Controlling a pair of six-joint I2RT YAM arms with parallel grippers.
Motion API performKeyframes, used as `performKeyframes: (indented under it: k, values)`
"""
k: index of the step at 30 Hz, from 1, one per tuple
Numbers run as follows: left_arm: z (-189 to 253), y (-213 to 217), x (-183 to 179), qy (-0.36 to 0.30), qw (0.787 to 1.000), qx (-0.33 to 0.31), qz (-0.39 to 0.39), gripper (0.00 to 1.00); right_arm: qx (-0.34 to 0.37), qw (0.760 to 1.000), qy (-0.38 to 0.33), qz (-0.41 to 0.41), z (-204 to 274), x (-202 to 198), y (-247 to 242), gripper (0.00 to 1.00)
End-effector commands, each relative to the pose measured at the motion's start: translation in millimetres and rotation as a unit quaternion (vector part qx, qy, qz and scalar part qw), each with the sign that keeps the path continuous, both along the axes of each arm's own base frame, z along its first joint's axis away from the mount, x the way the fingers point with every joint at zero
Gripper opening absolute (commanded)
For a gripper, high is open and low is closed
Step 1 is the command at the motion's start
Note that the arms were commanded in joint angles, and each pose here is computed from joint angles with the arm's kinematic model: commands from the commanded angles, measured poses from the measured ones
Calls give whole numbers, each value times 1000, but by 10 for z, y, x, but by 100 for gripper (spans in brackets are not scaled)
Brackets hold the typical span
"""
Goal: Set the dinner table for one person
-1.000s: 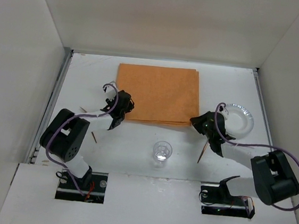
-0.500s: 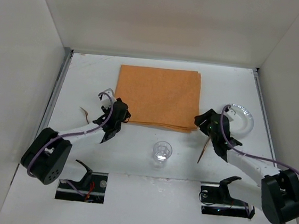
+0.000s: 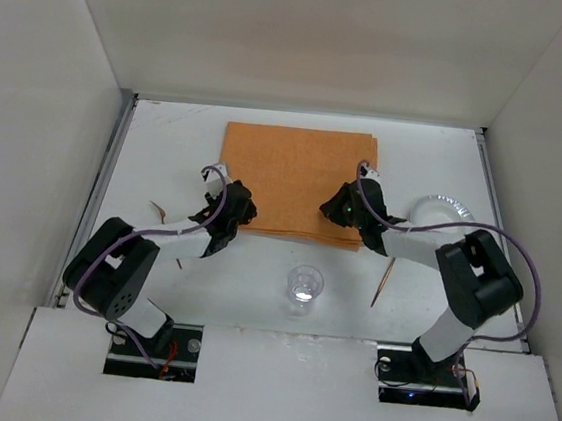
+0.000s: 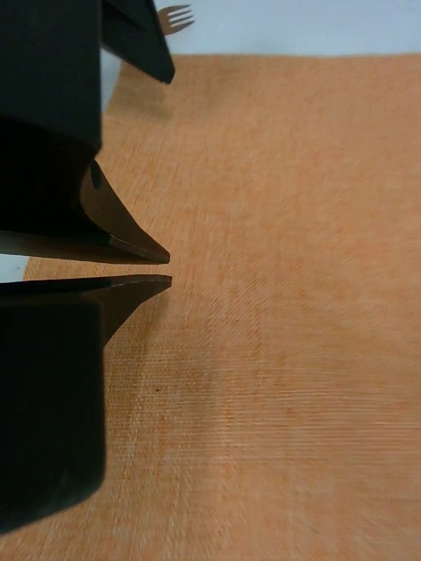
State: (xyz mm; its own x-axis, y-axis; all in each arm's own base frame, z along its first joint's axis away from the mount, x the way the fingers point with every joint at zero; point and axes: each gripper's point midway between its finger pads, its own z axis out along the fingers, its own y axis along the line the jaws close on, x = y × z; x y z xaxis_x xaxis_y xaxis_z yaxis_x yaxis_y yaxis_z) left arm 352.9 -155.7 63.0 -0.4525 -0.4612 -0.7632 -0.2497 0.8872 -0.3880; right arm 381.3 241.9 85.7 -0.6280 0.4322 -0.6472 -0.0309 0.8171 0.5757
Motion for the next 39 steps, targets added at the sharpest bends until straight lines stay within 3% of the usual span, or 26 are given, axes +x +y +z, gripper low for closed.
performKeyframes:
  k: [1,4,10,18,21,24,29,32,37,39]
  values:
    - [-48,113,41,1,1000,-19,17,42,67,997,45,15,-186,-38,177,15]
    - [-193,271,-46,17,999,-18,35,42,75,994,81,-6,-440,-142,74,15]
    - [-235,391,-121,23,998,-20,46,42,62,995,73,-21,-405,-203,-66,17]
    - [178,199,-69,-30,999,-34,27,42,104,994,2,-23,285,95,-111,42]
    - [234,109,-54,-35,998,-49,16,43,98,994,6,-47,206,318,-176,42]
    - [280,64,-36,-44,997,-57,12,43,89,992,29,-85,-7,465,-295,36]
    - [327,61,-38,-60,996,-69,9,44,76,991,36,-101,-98,444,-378,31]
    - [354,56,-25,-70,995,-77,5,45,76,992,13,-105,110,345,-446,33]
    - [403,10,-54,-90,993,-75,-8,45,43,993,-55,-100,619,101,-575,55]
    - [424,14,-91,-97,993,-72,-14,45,18,992,-66,-108,694,-59,-646,60]
